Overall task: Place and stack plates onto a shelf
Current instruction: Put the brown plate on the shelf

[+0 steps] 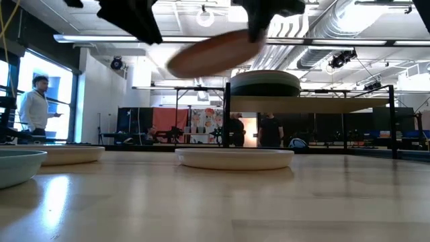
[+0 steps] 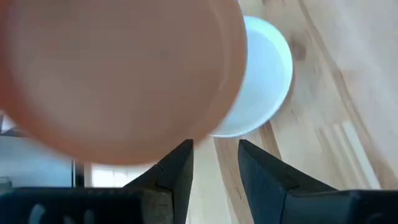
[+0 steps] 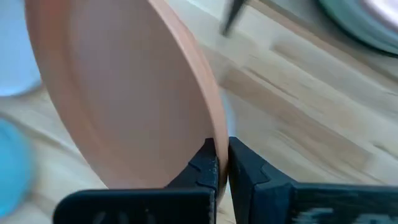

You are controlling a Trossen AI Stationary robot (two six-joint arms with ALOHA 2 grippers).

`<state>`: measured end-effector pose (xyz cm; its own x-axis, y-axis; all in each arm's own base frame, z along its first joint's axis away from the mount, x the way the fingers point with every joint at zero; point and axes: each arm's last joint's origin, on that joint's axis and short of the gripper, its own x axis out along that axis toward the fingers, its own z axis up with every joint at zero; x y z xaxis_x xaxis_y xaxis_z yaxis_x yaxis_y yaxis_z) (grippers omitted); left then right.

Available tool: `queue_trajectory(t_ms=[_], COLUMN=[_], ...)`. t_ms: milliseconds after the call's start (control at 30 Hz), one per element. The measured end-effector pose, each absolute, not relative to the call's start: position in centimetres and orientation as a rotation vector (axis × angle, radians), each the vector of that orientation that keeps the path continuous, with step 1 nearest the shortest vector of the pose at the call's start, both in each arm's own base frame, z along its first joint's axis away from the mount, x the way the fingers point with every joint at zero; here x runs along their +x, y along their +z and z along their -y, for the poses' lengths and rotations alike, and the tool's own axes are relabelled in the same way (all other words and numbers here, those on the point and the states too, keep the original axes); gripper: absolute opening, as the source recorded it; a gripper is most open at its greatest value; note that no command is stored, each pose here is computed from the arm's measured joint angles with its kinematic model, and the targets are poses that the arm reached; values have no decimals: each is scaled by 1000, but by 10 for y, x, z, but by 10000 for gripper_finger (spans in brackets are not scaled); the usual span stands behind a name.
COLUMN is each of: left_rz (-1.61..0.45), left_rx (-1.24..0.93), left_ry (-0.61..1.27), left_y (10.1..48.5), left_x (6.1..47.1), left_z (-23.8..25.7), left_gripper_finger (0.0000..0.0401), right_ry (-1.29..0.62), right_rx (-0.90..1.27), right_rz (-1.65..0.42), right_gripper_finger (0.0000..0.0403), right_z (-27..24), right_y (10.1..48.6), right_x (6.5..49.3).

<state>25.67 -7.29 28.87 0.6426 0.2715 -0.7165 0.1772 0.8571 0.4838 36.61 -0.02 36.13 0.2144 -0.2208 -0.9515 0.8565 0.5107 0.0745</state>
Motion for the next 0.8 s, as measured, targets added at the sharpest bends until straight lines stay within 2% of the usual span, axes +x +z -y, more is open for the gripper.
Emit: queue_trajectory(t_ms=[367, 800], left_rz=[-808, -865], left_rx=[527, 575], left_ry=[86, 349], left_y=[304, 305], left_x=[250, 257], left_z=[67, 23], left_gripper_finger=[117, 117], right_ry=[-808, -771], right_rx=[627, 534], right_rz=[-1101, -1083], right_gripper_finger=[0, 0], right_z=[35, 114], right_y=[382, 412], right_x=[347, 299])
